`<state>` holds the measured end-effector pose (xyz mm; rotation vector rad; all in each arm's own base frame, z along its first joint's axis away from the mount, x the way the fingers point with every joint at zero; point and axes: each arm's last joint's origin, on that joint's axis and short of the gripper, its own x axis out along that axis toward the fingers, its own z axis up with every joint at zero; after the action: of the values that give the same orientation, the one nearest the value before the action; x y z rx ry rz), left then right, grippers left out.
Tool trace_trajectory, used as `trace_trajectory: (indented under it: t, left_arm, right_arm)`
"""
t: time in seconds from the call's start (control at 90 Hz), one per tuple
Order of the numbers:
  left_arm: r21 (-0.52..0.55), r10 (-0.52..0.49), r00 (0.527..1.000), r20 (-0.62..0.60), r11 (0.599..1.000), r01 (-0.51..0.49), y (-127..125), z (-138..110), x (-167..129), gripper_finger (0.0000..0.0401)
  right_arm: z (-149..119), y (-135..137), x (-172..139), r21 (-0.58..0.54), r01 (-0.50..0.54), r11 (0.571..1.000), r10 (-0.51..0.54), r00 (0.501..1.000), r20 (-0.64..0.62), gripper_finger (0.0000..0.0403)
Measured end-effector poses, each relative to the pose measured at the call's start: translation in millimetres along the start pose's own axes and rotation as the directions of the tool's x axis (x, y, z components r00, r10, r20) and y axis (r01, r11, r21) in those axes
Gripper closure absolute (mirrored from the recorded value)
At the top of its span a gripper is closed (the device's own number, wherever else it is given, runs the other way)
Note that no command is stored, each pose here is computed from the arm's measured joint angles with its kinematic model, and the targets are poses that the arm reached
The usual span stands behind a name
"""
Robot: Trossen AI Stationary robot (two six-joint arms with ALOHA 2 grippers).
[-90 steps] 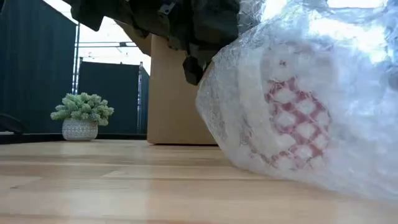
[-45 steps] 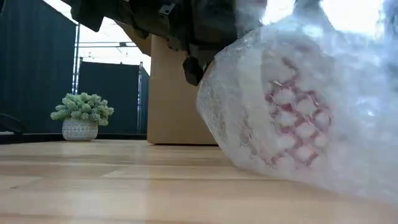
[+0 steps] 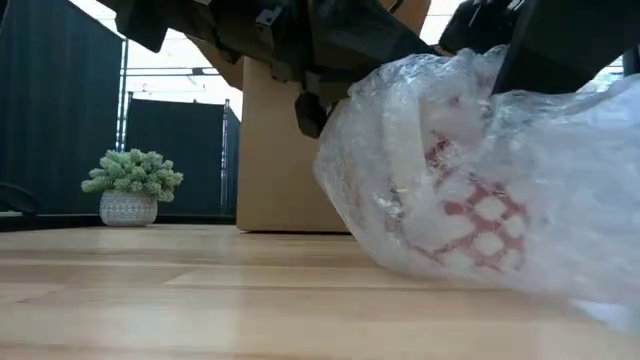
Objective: Wrap mug
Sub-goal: Wrap the red mug with bubble wrap
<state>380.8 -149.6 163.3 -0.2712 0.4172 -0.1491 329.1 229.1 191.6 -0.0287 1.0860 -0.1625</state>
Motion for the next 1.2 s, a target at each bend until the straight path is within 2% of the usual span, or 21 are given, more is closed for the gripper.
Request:
trace_trajectory:
  t: [0.156, 0.3, 0.4, 0.5, 0.578, 0.644, 0.711, 0.789, 0.889, 1.1, 1.2]
  left_arm:
    - [0.007, 0.005, 1.000, -0.028, 1.000, -0.005, -3, 14, -17, 0.0401]
    - [0.017, 0.044, 0.998, -0.046, 0.999, -0.043, -7, 37, -44, 0.0401]
    - [0.068, 0.171, 0.984, -0.056, 0.984, -0.167, -2, 46, -62, 0.0401]
    - [0.113, 0.344, 0.935, -0.083, 0.936, -0.334, 15, 46, -67, 0.0401]
    - [0.101, 0.381, 0.921, -0.084, 0.922, -0.373, 29, 43, -58, 0.0401]
    - [0.083, 0.341, 0.937, -0.073, 0.938, -0.335, 38, 36, -46, 0.0401]
    - [0.066, 0.254, 0.965, -0.061, 0.966, -0.250, 42, 30, -31, 0.0401]
    - [0.041, 0.131, 0.991, -0.009, 0.991, -0.131, 39, 29, -20, 0.0401]
    - [0.047, 0.022, 0.999, 0.050, 0.999, -0.024, 28, 31, -16, 0.0401]
    - [0.048, -0.014, 1.000, 0.019, 0.999, 0.013, 22, 19, -9, 0.0401]
    - [0.037, -0.022, 1.000, -0.008, 0.999, 0.023, 21, 6, 0, 0.0401]
  right_arm:
    - [0, 0, 0, 0.001, 0.003, 1.000, -0.003, 1.000, 0.003, 0.0140]
    - [0, 0, 1, -0.010, 0.002, 1.000, -0.002, 1.000, 0.002, 0.0140]
    - [-1, 1, 1, -0.021, 0.001, 1.000, -0.001, 1.000, 0.002, 0.0140]
    - [0, 1, 1, -0.025, -0.003, 1.000, 0.003, 1.000, 0.002, 0.0140]
    - [0, 1, 2, -0.034, -0.003, 0.999, 0.003, 1.000, 0.002, 0.0140]
    - [0, 1, 2, -0.038, -0.005, 0.999, 0.005, 1.000, 0.001, 0.0140]
    - [0, 1, 2, -0.040, -0.005, 0.999, 0.005, 1.000, 0.001, 0.0140]
    - [0, 1, 2, -0.040, -0.005, 0.999, 0.005, 1.000, 0.001, 0.0140]
    - [0, 1, 2, -0.041, -0.005, 0.999, 0.005, 1.000, 0.000, 0.0140]
    - [1, -1, 3, -0.052, -0.005, 0.999, 0.005, 1.000, -0.001, 0.0140]
    - [2, -2, 4, -0.043, -0.006, 0.999, 0.006, 1.000, -0.004, 0.0140]
